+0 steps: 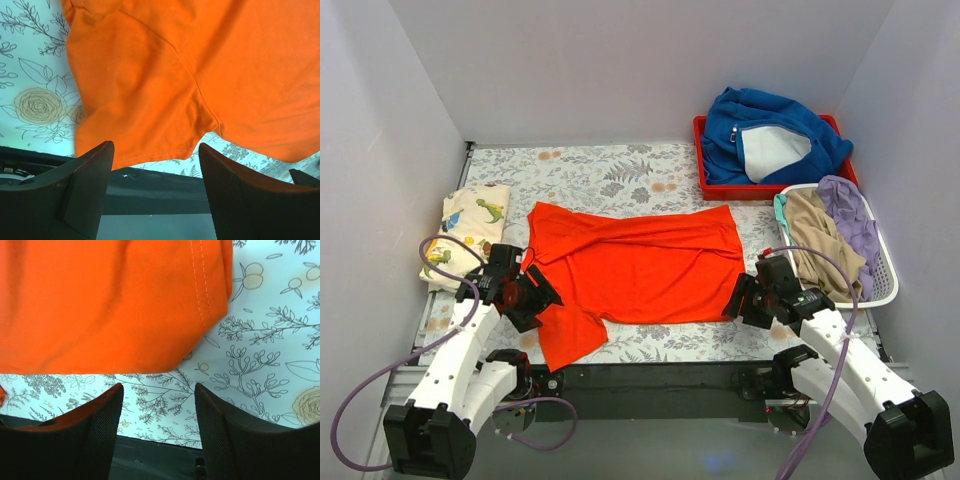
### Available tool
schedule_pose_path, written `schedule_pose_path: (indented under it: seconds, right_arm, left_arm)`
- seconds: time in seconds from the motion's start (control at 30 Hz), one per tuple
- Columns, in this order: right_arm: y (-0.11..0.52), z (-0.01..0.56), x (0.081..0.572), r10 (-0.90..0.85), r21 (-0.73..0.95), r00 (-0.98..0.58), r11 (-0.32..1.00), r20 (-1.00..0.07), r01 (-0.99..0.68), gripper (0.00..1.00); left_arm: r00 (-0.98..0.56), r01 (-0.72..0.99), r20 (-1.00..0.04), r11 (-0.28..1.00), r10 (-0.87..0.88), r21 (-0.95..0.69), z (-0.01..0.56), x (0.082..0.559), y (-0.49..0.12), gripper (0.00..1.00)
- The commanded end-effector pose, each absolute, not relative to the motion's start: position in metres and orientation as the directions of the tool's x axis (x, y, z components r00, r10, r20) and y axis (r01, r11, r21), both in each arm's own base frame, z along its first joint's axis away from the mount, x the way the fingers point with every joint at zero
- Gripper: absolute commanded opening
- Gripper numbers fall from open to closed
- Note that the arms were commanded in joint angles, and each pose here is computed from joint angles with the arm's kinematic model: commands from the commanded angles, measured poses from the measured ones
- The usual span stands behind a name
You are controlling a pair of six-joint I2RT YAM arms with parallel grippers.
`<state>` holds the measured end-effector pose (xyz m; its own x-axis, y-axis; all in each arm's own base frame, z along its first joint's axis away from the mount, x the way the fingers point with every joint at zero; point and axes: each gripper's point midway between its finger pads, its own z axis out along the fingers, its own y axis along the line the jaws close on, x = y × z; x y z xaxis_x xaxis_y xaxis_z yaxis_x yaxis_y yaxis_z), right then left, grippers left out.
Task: Fold and stack the t-shirts
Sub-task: Fold the tshirt
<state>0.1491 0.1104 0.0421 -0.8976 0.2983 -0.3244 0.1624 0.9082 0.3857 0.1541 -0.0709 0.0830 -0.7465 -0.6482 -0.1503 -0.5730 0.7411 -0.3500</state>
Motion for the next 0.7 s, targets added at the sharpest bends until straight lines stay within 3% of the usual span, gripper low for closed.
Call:
schedule_pose_path:
  seconds: [0.0, 0.27, 0.43, 0.53, 0.6, 0.63, 0.67]
  right_arm:
    - [0.110, 0.043, 0.148, 0.334, 0.387, -0.885, 0.901, -0.324, 0.199, 0.65]
    - [0.098, 0.046, 0.167, 0.336, 0.321, -0.853, 0.923, -0.399, 0.213, 0.70]
    - [0.108, 0.037, 0.177, 0.340, 0.351, -0.854, 0.914, -0.395, 0.201, 0.69]
    - [0.115, 0.032, 0.180, 0.335, 0.375, -0.862, 0.908, -0.380, 0.188, 0.61]
    - [0.117, 0.029, 0.181, 0.325, 0.380, -0.867, 0.908, -0.378, 0.175, 0.49]
    - [0.118, 0.030, 0.183, 0.326, 0.383, -0.864, 0.907, -0.384, 0.173, 0.43]
    - [0.122, 0.031, 0.182, 0.320, 0.395, -0.870, 0.904, -0.374, 0.163, 0.27]
  left_arm:
    - [-0.725, -0.605, -0.126, 0.714, -0.677, -0.353, 0.088, 0.149, -0.075, 0.66]
    - [-0.733, -0.623, -0.045, 0.697, -0.679, -0.355, 0.068, 0.153, -0.086, 0.70]
    - [-0.733, -0.627, -0.053, 0.703, -0.679, -0.337, 0.063, 0.152, -0.083, 0.70]
    - [-0.730, -0.630, -0.062, 0.705, -0.681, -0.328, 0.063, 0.153, -0.081, 0.70]
    - [-0.730, -0.627, -0.069, 0.707, -0.680, -0.326, 0.064, 0.154, -0.080, 0.70]
    - [-0.731, -0.627, -0.068, 0.708, -0.679, -0.324, 0.064, 0.153, -0.080, 0.70]
    - [-0.731, -0.627, -0.068, 0.707, -0.679, -0.327, 0.064, 0.153, -0.080, 0.70]
